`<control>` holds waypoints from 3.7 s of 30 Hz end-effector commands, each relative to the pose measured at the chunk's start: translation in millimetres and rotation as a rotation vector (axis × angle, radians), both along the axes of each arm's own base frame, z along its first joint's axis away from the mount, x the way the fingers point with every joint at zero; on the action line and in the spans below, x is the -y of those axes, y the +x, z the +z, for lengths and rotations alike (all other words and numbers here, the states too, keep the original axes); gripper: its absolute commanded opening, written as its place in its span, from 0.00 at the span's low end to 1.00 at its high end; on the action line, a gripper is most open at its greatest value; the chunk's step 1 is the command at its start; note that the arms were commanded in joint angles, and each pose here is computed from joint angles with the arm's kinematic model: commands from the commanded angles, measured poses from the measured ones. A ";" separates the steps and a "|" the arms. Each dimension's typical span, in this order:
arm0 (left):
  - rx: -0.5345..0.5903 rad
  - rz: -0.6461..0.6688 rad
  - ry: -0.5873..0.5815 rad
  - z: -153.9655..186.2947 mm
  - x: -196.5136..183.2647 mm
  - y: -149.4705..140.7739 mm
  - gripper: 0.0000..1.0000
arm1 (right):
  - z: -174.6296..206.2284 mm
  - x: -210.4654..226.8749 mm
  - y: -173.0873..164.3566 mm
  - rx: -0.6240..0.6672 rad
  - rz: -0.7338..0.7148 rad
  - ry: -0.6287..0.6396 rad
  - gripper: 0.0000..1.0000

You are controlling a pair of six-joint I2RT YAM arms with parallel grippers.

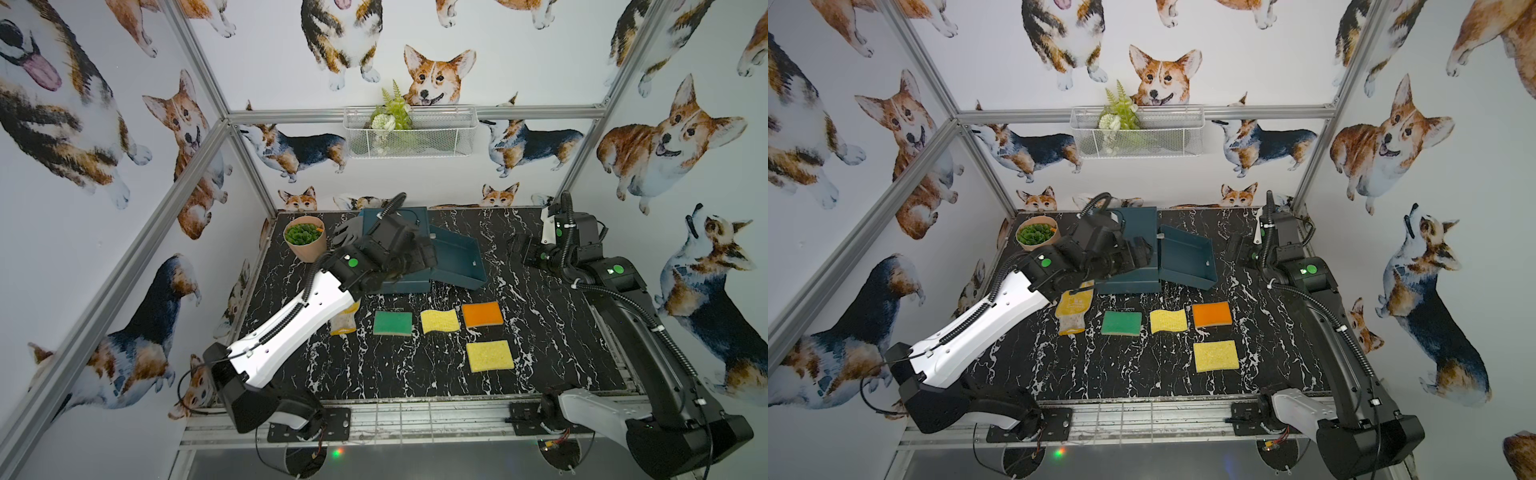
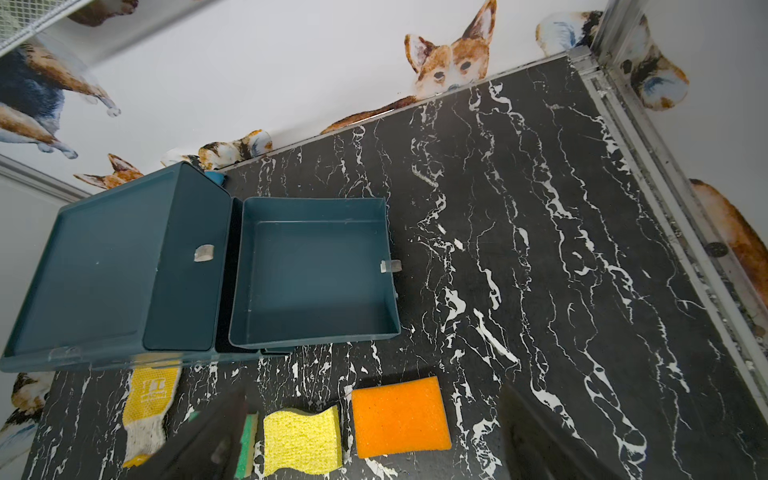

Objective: Take the sponge out of the drawer
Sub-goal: Place the sponge at the center of the board, then close the drawer of the storage box.

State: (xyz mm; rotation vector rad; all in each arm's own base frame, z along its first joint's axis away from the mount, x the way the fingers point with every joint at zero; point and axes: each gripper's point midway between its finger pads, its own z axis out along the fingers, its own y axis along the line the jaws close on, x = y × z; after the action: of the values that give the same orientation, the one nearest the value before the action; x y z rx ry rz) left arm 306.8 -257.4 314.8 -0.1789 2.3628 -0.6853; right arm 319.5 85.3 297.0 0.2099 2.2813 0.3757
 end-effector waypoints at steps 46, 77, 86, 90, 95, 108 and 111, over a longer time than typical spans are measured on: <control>-0.192 -0.022 -0.067 -81.2 -79.2 93.2 0.98 | -236.4 -41.8 84.8 -0.640 0.221 0.163 0.44; -0.217 -0.092 -0.032 -84.2 -72.4 96.2 0.98 | -163.5 -3.0 92.2 -0.546 0.285 -0.169 0.00; -0.215 -0.138 -0.044 -83.5 -66.0 95.2 0.98 | -163.8 -20.5 86.7 -0.549 0.391 -0.309 0.00; -0.209 -0.156 -0.040 -82.2 -64.8 94.2 0.98 | -163.0 -31.3 92.7 -0.532 0.402 -0.332 0.00; -0.207 -0.168 -0.035 -81.9 -65.3 92.4 0.98 | -161.8 -29.9 102.8 -0.518 0.359 -0.365 0.00; -0.197 -0.198 -0.046 -81.2 -63.1 92.4 0.98 | -160.1 -38.4 116.7 -0.446 0.305 -0.339 0.00; -0.196 -0.203 -0.046 -82.7 -63.2 92.4 0.98 | -159.6 -36.8 120.3 -0.431 0.293 -0.348 0.00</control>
State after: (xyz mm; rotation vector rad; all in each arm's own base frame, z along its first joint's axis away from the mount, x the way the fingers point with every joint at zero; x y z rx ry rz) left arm 401.2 -184.7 227.1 -0.0817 2.5953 -0.7767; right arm 426.7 109.8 129.3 -0.2876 2.8331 0.0074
